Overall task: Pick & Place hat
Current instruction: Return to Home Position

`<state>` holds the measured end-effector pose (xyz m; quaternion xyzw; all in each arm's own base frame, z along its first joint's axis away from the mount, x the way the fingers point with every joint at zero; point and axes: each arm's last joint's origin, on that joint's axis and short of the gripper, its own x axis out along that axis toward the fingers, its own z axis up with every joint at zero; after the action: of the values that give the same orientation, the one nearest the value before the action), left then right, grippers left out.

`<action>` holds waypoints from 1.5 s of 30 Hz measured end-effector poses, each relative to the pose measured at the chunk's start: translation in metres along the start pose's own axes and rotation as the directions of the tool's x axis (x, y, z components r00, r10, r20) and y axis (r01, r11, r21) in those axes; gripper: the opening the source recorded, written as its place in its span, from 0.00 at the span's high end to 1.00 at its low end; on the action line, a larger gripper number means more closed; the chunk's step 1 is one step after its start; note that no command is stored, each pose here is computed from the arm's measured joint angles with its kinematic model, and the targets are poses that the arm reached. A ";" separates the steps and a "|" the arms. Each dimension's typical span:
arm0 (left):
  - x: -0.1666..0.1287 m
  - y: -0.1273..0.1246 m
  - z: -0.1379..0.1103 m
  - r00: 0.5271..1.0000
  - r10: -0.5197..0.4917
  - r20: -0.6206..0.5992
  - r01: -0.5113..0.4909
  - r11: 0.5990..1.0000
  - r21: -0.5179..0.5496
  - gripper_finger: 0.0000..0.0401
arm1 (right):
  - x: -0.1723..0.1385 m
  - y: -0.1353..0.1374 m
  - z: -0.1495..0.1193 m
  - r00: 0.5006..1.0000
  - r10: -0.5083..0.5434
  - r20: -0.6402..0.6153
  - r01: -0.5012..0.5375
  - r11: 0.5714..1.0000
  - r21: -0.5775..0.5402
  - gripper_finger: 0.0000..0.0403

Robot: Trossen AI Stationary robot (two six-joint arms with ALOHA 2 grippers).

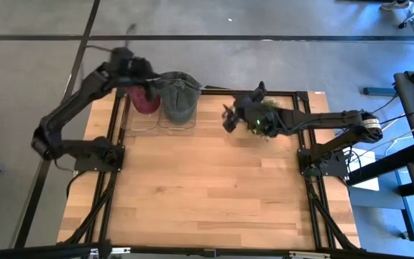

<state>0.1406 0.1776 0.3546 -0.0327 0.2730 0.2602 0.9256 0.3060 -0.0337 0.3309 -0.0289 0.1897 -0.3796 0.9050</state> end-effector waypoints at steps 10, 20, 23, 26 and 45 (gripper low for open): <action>-0.039 -0.051 -0.054 0.894 -0.230 0.384 0.268 0.962 -0.047 0.66 | -0.052 -0.003 -0.056 0.798 0.599 0.069 -0.602 0.798 0.033 0.42; -0.053 -0.080 -0.088 0.792 -0.391 0.468 0.449 0.893 -0.014 0.65 | -0.095 -0.045 -0.094 0.607 0.783 0.136 -0.793 0.608 0.036 0.42; -0.058 -0.089 -0.101 0.747 -0.451 0.489 0.523 0.852 -0.013 0.65 | -0.101 -0.049 -0.113 0.480 0.851 0.213 -0.876 0.478 0.064 0.42; -0.053 -0.097 -0.121 0.725 -0.458 0.514 0.537 0.844 -0.006 0.65 | -0.103 -0.049 -0.138 0.376 0.871 0.315 -0.922 0.386 0.032 0.42; -0.024 -0.109 -0.190 0.638 -0.452 0.624 0.579 0.815 -0.001 0.65 | -0.107 -0.069 -0.201 0.197 0.844 0.498 -0.963 0.263 -0.064 0.42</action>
<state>0.0852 0.0340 0.1970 -0.1191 -0.0813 0.0064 0.9895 0.1175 0.0105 0.1924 0.1249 -0.0911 0.2284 0.9612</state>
